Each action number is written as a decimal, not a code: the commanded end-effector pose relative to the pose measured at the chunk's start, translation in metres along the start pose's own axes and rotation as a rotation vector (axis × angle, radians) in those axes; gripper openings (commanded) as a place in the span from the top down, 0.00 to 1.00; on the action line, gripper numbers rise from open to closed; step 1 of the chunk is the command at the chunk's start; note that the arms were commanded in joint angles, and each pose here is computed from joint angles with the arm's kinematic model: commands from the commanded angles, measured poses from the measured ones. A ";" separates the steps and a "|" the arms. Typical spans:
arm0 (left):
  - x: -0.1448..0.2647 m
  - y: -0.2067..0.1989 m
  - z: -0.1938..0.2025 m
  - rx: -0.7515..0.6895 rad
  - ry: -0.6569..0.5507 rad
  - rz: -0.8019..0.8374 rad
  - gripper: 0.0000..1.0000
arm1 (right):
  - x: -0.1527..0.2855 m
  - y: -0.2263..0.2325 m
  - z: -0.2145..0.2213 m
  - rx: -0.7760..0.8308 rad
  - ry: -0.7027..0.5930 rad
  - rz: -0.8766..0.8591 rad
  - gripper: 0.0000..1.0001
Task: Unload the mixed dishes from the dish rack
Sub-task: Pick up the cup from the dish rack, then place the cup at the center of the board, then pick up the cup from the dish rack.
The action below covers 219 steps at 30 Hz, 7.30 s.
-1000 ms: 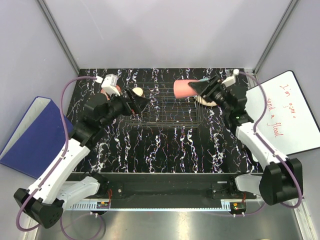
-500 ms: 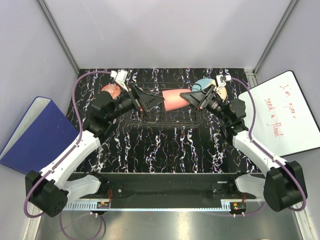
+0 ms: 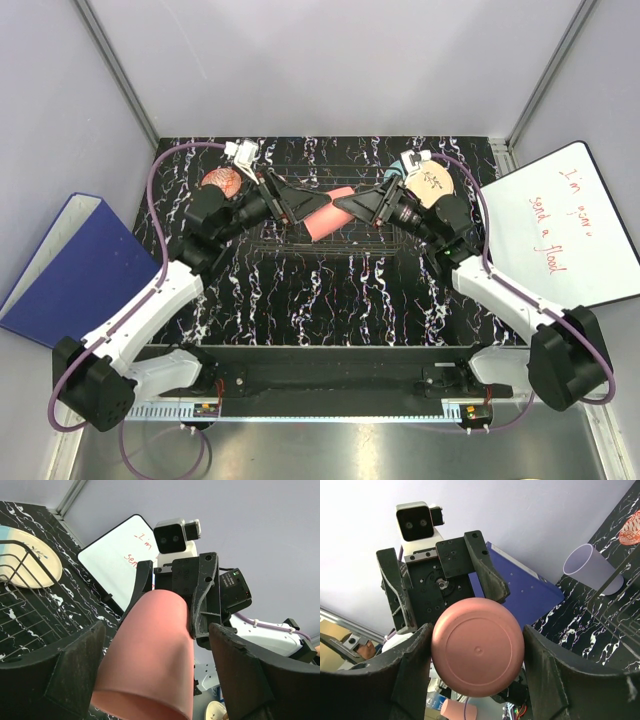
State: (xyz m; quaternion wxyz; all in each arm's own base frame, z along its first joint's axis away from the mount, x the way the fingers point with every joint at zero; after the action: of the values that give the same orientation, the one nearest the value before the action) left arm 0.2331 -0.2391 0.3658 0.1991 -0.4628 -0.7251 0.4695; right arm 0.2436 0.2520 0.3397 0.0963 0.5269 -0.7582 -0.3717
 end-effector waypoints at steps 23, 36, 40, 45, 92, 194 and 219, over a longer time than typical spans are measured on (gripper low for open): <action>0.033 -0.044 -0.005 -0.164 -0.087 -0.026 0.05 | -0.008 -0.015 -0.036 0.268 -0.111 0.262 1.00; 0.031 -0.029 0.000 -0.143 -0.085 -0.055 0.06 | 0.003 -0.004 -0.049 0.256 -0.300 0.219 1.00; 0.028 -0.030 -0.001 -0.141 -0.086 -0.036 0.06 | 0.001 0.000 -0.045 0.205 -0.335 0.119 1.00; 0.024 -0.030 0.000 -0.128 -0.070 -0.025 0.06 | -0.004 -0.001 -0.039 0.144 -0.327 0.061 1.00; 0.154 0.112 -0.144 -0.123 -0.497 -1.400 1.00 | 0.088 -0.079 -0.007 0.364 0.015 1.000 0.00; 0.138 0.086 -0.039 -0.155 -0.395 -0.982 0.01 | -0.221 -0.252 0.115 0.704 0.647 0.590 0.09; 0.138 0.075 -0.053 -0.197 -0.442 -0.984 0.01 | -0.189 -0.080 -0.020 0.819 0.289 0.541 0.80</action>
State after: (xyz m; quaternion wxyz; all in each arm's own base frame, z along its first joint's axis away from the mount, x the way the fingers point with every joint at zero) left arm 0.2308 -0.0848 0.2779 0.2400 0.0358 -0.9121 0.3303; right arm 0.4117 0.4178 0.2228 0.2090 0.3665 -0.8983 0.1228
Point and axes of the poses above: each gripper's point midway between its finger pads, its own x axis back along the fingers, its own y axis along the line the jaws close on, z = x × y, the point moved 5 cm from there along x, back along the fingers, and after that the axes turned 15 degrees about x, right-handed, at the moved point
